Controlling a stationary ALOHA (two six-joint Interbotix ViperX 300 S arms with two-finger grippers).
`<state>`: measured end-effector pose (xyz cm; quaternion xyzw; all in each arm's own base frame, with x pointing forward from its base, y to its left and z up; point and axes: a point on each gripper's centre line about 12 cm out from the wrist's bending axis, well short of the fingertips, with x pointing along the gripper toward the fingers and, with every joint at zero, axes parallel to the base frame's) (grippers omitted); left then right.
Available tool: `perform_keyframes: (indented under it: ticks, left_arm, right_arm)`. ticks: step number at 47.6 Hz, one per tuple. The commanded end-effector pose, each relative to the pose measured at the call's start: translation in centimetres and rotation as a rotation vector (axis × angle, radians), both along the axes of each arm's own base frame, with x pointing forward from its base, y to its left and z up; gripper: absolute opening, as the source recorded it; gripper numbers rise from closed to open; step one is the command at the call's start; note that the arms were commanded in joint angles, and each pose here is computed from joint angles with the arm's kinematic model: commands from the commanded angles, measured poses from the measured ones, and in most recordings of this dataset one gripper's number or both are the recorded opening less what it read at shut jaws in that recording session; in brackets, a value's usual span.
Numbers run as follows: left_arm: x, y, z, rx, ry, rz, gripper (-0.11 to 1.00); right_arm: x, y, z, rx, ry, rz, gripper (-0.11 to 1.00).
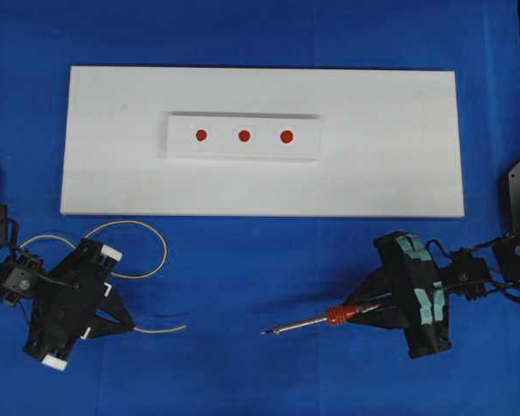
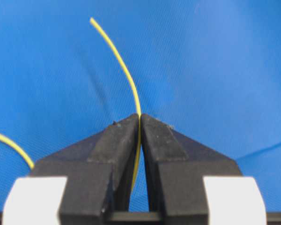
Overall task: Touch the tip of the soldering iron to the tip of the solder at the mark.
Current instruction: 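Close the left gripper on the solder wire and the right on the iron handle, then lift both tools and raise them above the red-dot strip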
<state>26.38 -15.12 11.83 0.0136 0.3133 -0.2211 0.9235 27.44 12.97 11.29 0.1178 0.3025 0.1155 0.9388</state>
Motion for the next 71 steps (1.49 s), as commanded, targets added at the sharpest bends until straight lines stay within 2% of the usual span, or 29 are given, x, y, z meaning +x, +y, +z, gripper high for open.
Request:
perform_keyframes:
  ticks: [1, 10, 18, 28, 36, 46, 54, 60, 71]
  left_arm:
    - [0.9, -0.6, 3.3, -0.006, -0.002, -0.002, 0.02]
    - [1.2, -1.0, 7.4, 0.017, 0.048, -0.008, 0.02]
    - [1.4, -1.1, 9.2, 0.036, 0.094, -0.005, 0.02]
    - [2.2, -0.2, 9.4, 0.020, 0.175, 0.080, 0.02]
    - [3.6, 2.5, 9.5, 0.016, 0.196, 0.177, 0.02]
    - [5.4, 7.9, 9.7, 0.017, 0.207, 0.341, 0.02]
    - [6.3, 12.1, 10.0, 0.038, 0.192, 0.442, 0.02]
    - [6.5, 14.8, 10.1, 0.071, 0.173, 0.486, 0.02]
    - [6.5, 18.6, 10.3, 0.103, 0.155, 0.562, 0.02]
  right_arm:
    - [0.5, 0.3, 3.3, 0.012, -0.017, 0.027, 0.06]
    - [0.6, 0.3, 7.6, -0.011, 0.057, 0.089, 0.06]
    - [0.8, -0.1, 9.2, -0.039, 0.128, 0.109, 0.06]
    - [1.4, -1.4, 9.5, -0.060, 0.159, 0.082, 0.06]
    - [1.9, -4.1, 9.2, -0.080, 0.219, 0.011, 0.06]
    - [2.6, -8.4, 9.2, -0.121, 0.267, -0.096, 0.06]
    - [3.0, -12.3, 9.2, -0.145, 0.284, -0.204, 0.06]
    - [3.3, -15.2, 9.4, -0.183, 0.281, -0.275, 0.06]
    - [3.3, -18.7, 9.4, -0.226, 0.298, -0.355, 0.06]
